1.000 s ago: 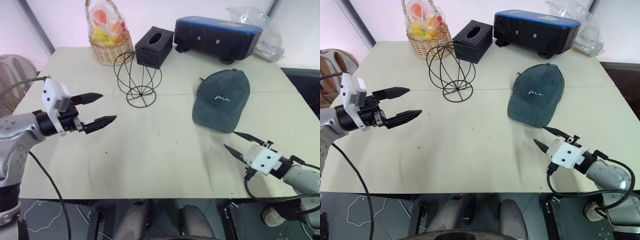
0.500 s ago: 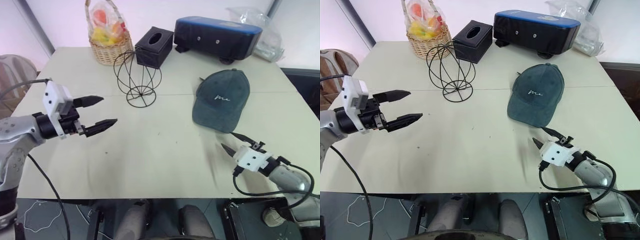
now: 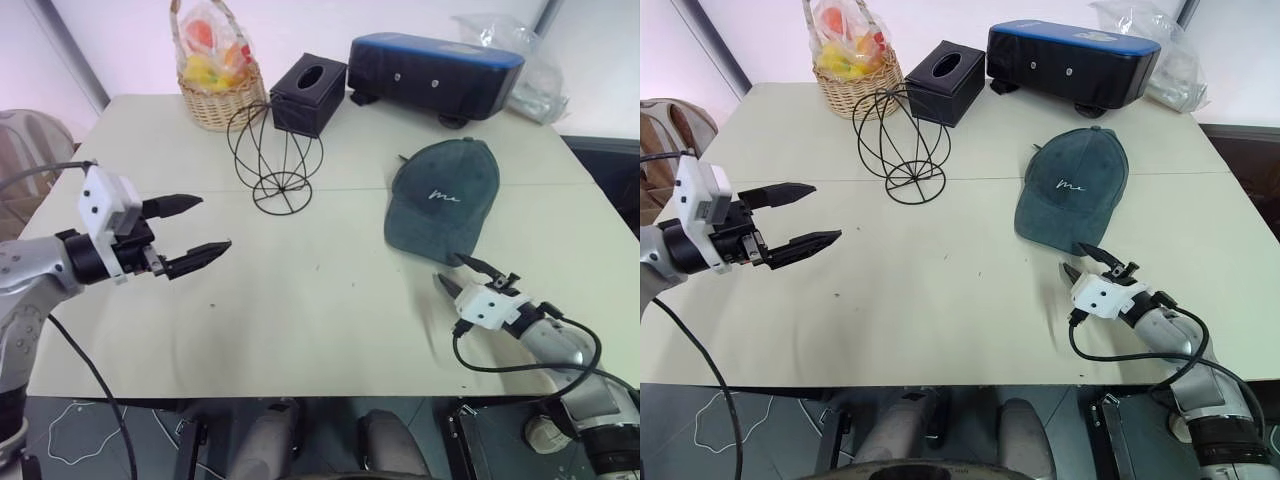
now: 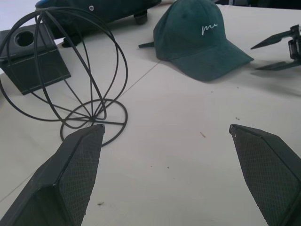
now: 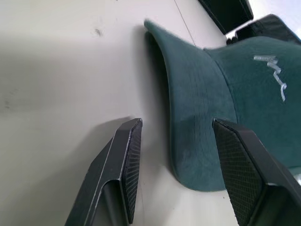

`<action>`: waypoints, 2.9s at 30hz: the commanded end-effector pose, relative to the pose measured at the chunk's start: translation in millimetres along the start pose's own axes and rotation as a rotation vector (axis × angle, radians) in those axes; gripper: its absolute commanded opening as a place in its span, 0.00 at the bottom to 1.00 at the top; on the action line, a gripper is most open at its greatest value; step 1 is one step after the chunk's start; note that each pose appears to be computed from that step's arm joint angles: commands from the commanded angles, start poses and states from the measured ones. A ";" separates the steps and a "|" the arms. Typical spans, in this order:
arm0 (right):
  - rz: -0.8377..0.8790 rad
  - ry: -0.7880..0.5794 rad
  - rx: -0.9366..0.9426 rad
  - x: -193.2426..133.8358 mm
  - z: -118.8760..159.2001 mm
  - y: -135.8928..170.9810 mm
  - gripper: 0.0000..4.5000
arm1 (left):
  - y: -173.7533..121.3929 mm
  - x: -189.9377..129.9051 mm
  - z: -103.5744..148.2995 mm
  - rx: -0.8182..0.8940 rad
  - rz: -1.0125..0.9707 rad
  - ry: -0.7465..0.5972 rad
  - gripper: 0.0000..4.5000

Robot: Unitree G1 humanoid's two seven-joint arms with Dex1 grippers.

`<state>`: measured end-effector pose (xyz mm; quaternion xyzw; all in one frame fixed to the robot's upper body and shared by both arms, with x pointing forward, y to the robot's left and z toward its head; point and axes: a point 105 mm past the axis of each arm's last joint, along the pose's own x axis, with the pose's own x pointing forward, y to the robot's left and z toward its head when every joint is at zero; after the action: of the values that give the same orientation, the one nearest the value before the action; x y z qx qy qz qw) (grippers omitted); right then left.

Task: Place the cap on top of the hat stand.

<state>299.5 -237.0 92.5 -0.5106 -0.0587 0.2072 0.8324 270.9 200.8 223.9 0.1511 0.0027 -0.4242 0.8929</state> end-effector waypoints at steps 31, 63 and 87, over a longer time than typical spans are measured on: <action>-0.140 0.118 -0.167 0.9 -20.8 9.5 0.54 | 0.0 -4.9 15.5 0.064 0.024 -0.009 0.99; -0.410 -0.037 -0.266 0.2 12.1 -34.1 0.01 | 3.2 -1.9 17.5 0.076 0.023 -0.009 1.00; -0.700 -0.493 -0.238 44.2 155.5 -107.0 0.01 | 42.2 -14.3 -23.2 -0.024 0.226 -0.028 1.00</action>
<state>329.3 -145.5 237.9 -0.5030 -0.4132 0.0161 0.7589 295.9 238.4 205.1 0.1202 -0.0004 -0.3368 0.9339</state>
